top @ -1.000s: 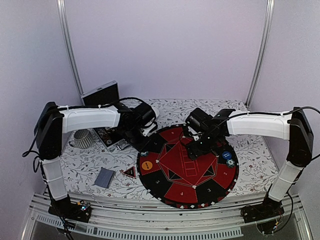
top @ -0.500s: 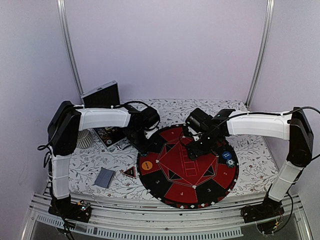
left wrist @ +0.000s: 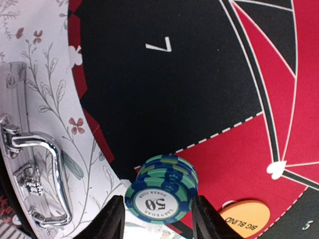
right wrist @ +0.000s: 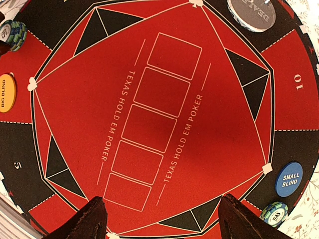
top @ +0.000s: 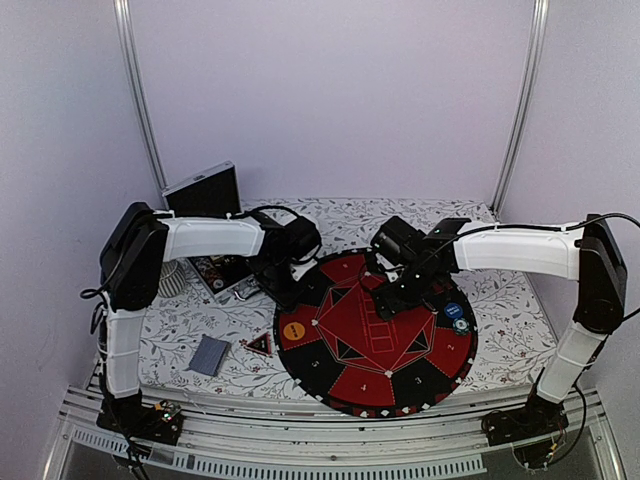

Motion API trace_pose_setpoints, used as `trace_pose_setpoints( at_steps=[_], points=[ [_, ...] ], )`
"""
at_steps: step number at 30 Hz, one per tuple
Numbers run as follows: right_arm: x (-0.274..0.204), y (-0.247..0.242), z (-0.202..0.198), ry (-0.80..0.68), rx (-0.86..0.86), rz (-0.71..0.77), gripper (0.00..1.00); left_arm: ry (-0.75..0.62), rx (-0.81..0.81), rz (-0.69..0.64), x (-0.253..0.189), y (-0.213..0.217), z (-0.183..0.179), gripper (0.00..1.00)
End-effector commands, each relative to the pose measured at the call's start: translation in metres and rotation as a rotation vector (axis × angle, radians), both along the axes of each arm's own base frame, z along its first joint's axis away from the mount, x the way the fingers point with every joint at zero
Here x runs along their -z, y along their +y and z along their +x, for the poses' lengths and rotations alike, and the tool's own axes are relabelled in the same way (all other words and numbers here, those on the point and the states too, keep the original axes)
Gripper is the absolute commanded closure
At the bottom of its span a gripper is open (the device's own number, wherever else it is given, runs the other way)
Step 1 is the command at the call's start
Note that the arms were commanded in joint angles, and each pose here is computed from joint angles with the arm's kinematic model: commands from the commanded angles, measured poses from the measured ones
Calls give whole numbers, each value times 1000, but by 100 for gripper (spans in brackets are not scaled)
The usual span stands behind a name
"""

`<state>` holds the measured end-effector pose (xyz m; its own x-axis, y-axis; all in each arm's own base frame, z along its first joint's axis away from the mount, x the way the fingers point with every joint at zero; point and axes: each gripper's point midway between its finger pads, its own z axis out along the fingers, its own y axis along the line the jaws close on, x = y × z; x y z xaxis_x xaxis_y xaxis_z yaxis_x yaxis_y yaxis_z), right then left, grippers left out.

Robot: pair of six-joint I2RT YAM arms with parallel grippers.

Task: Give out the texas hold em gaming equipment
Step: Place the poker chips pile at the big blind area.

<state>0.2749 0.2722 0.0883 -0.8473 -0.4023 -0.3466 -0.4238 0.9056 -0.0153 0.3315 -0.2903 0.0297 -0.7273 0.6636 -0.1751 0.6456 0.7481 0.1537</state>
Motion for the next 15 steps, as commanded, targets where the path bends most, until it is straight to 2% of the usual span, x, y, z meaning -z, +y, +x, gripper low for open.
trace_pose_setpoints(
  at_steps=[1, 6, 15],
  points=[
    [0, -5, 1, -6, 11, -8, 21, 2, 5, -6, 0, -2, 6, 50],
    [0, -4, 1, -2, 9, -6, 21, -13, 7, -10, -2, -4, 10, 48],
    [1, -1, 1, 4, 0, -4, 21, -73, 17, -84, -38, -17, 20, 36]
  ],
)
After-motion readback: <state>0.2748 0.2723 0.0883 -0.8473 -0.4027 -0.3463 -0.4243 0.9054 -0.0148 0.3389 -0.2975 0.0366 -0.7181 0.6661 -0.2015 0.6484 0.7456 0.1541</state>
